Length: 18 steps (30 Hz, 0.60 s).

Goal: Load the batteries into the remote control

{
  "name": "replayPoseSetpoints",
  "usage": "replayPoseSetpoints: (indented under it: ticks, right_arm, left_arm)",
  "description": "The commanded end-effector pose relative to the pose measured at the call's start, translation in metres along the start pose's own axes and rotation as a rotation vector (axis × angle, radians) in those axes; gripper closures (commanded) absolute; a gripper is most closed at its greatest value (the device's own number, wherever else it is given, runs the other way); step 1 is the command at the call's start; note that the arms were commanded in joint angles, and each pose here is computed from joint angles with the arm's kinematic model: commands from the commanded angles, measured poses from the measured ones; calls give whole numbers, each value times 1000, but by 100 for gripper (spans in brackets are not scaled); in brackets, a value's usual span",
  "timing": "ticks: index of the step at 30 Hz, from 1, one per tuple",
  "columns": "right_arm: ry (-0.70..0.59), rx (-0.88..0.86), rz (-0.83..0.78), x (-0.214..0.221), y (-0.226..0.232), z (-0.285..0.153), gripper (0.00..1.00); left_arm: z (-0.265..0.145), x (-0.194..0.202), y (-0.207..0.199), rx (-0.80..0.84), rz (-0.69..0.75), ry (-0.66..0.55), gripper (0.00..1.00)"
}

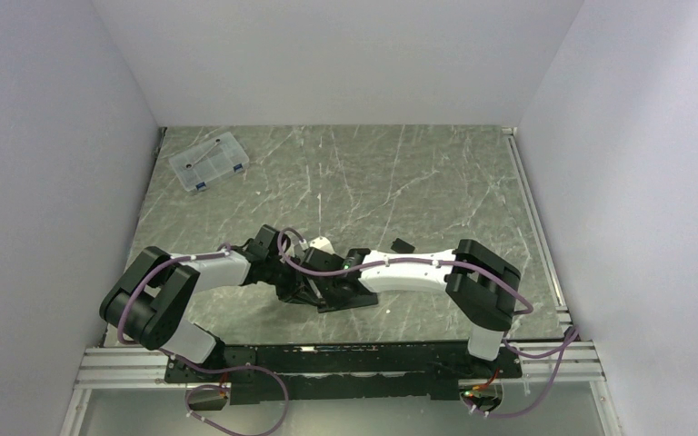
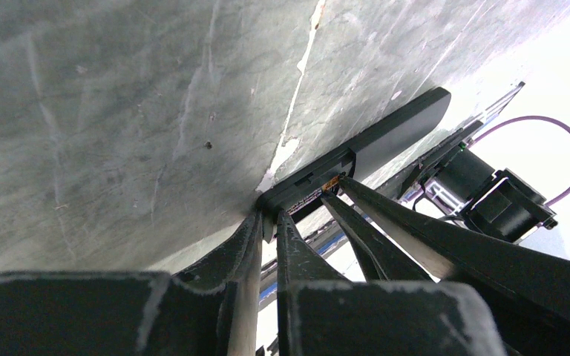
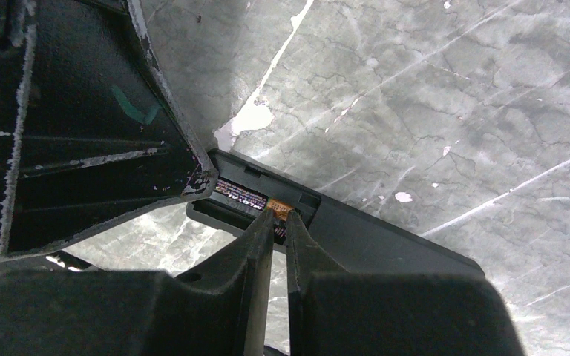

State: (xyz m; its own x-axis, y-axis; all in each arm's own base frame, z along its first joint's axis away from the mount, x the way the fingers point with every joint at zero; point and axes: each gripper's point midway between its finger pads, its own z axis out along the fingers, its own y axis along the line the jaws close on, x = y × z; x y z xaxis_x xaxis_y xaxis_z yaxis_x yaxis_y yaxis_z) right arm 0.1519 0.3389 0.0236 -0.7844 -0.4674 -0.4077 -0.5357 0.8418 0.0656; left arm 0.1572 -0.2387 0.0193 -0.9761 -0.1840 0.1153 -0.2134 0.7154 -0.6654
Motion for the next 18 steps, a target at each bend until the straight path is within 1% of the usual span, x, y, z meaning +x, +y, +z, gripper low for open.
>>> replayPoseSetpoints:
  ticks: [1,5,18]
  right_arm:
    - [25,58,-15,9,-8,10,83]
    - [-11,59,-16,-2,-8,0,79]
    - [-114,102,-30,-31,-20,-32,74]
  left_arm:
    - [3,2,-4,22,48,14,90]
    - [-1,1,-3,-2,57,0,88]
    - [-5,0,-2,-29,51,-12,88]
